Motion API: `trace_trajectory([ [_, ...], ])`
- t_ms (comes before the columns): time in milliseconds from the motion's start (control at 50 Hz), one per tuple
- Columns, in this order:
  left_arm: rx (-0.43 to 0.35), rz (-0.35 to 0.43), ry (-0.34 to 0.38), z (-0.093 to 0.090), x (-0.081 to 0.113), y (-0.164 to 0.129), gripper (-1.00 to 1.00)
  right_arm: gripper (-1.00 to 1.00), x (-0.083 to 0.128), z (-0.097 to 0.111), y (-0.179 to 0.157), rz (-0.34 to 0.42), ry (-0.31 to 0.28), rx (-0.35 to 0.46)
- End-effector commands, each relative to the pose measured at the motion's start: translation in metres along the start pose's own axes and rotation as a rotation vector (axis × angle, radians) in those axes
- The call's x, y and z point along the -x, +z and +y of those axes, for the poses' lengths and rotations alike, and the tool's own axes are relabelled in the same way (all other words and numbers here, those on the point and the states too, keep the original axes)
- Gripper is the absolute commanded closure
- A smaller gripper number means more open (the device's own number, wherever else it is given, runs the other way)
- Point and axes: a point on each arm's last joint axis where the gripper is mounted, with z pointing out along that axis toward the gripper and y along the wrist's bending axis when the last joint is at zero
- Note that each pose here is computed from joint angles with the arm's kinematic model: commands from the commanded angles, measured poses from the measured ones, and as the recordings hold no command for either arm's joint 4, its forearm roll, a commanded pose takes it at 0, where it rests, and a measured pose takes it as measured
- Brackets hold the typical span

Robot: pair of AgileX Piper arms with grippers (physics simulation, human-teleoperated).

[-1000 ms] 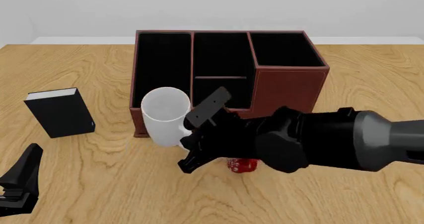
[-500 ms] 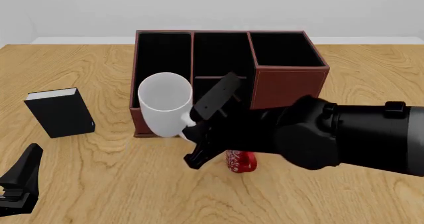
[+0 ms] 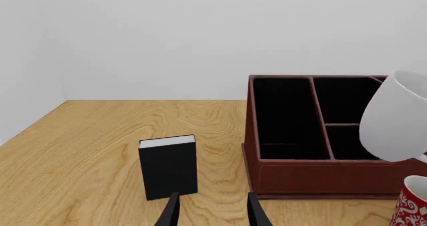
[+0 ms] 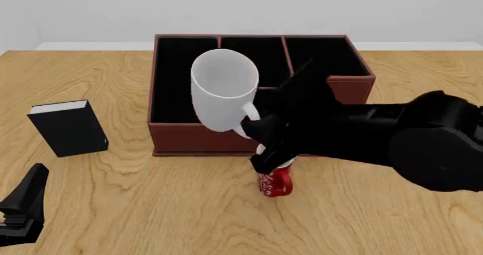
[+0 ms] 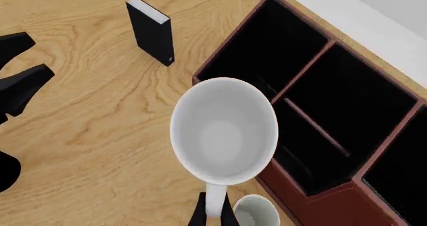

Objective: Pick up the white mug and place it to the right of the caddy.

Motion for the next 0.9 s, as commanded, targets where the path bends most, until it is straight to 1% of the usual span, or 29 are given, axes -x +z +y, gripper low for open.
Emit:
trace_trajectory([
  [20,0.0,0.0,0.0,0.0,0.0,0.0,-1.0,1.0,0.006,-0.018,-0.049,-0.046,0.034,-0.073],
  [240,0.0,0.0,0.0,0.0,0.0,0.0,-1.0,1.0,0.004,-0.031,-0.074,-0.056,0.081,-0.136],
  [460,0.0,0.0,0.0,0.0,0.0,0.0,-1.0,1.0,-0.005,-0.041,-0.087,-0.051,0.117,-0.195],
  [620,0.0,0.0,0.0,0.0,0.0,0.0,-1.0,1.0,-0.013,-0.046,-0.088,-0.041,0.138,-0.223],
  [660,0.0,0.0,0.0,0.0,0.0,0.0,-1.0,1.0,-0.017,-0.05,-0.093,-0.04,0.151,-0.247],
  [900,0.0,0.0,0.0,0.0,0.0,0.0,-1.0,1.0,-0.03,-0.057,-0.095,-0.02,0.197,-0.296],
])
